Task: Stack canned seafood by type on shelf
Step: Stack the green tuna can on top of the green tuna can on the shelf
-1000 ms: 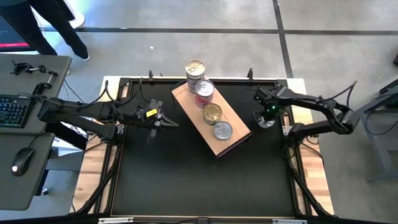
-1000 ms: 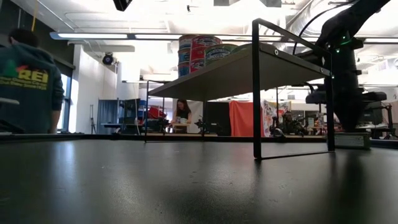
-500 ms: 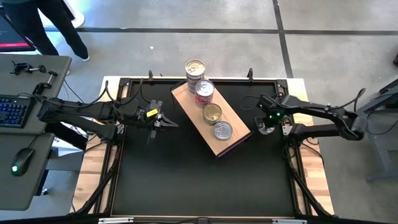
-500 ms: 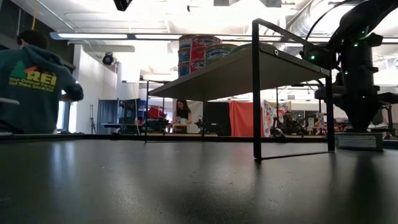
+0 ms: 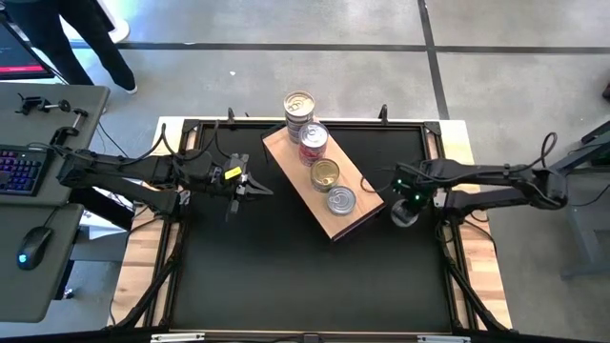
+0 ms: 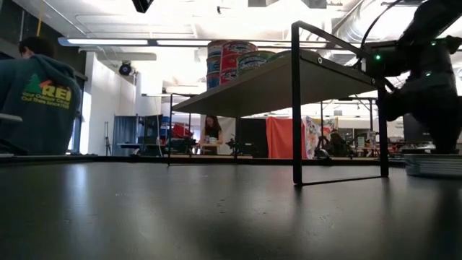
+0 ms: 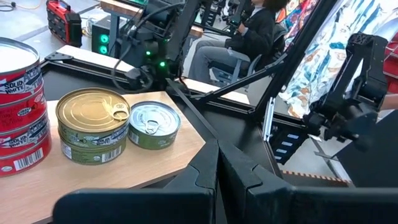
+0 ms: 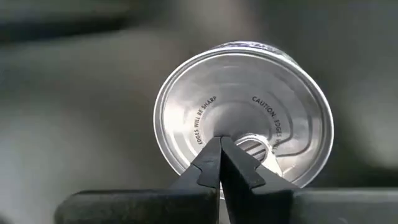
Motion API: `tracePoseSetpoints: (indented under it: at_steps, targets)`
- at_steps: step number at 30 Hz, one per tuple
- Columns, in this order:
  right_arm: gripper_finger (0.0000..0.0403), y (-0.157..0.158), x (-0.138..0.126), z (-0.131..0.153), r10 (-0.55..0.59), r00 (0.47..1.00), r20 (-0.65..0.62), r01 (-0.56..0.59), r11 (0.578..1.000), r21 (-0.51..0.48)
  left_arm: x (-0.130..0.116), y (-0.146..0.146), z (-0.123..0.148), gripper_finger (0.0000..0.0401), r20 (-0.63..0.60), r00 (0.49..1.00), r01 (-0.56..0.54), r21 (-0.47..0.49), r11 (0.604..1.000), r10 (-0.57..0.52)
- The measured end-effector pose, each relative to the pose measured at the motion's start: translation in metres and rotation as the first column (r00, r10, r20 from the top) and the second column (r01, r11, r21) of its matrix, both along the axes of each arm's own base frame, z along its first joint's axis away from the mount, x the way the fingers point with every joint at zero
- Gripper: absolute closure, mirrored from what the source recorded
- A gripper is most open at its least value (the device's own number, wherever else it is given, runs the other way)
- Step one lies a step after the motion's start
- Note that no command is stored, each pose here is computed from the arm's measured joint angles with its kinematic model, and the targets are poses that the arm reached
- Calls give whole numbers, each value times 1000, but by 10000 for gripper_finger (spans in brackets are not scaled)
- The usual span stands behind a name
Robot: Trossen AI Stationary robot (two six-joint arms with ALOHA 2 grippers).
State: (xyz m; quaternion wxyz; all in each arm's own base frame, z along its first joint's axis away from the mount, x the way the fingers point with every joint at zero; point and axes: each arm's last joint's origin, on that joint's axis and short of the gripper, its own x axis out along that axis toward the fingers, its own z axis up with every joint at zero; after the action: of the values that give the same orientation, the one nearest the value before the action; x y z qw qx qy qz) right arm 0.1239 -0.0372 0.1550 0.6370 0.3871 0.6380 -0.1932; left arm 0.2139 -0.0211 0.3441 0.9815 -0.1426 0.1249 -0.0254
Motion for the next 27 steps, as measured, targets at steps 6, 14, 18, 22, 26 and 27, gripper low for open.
tracePoseSetpoints:
  at_steps: [6, 14, 18, 22, 26, 27]
  targets:
    - [403, 15, 7, -1, 170, 983, 70, -173, 984, 33, 0, 0, -1, 401, -7, 1000, 0, 1, 1000, 0]
    - [403, 38, 11, -1, 309, 947, 85, -312, 950, 28, 0, 0, -1, 401, -11, 1000, 0, 1, 1000, 0]
    - [403, 51, 12, -1, 368, 926, 89, -370, 929, 16, -1, 0, -2, 401, -22, 1000, 0, 2, 1000, 0]
    - [403, 64, 14, -1, 383, 918, 99, -385, 923, -2, -1, 0, -3, 401, -37, 999, 0, 4, 1000, 0]
    - [403, 79, 15, 0, 374, 921, 113, -377, 926, 9, -1, 0, -4, 401, -44, 999, 0, 4, 1000, 0]
    - [403, 83, 15, 0, 372, 921, 118, -376, 927, 13, -1, 0, -4, 401, -44, 999, 0, 4, 1000, 0]
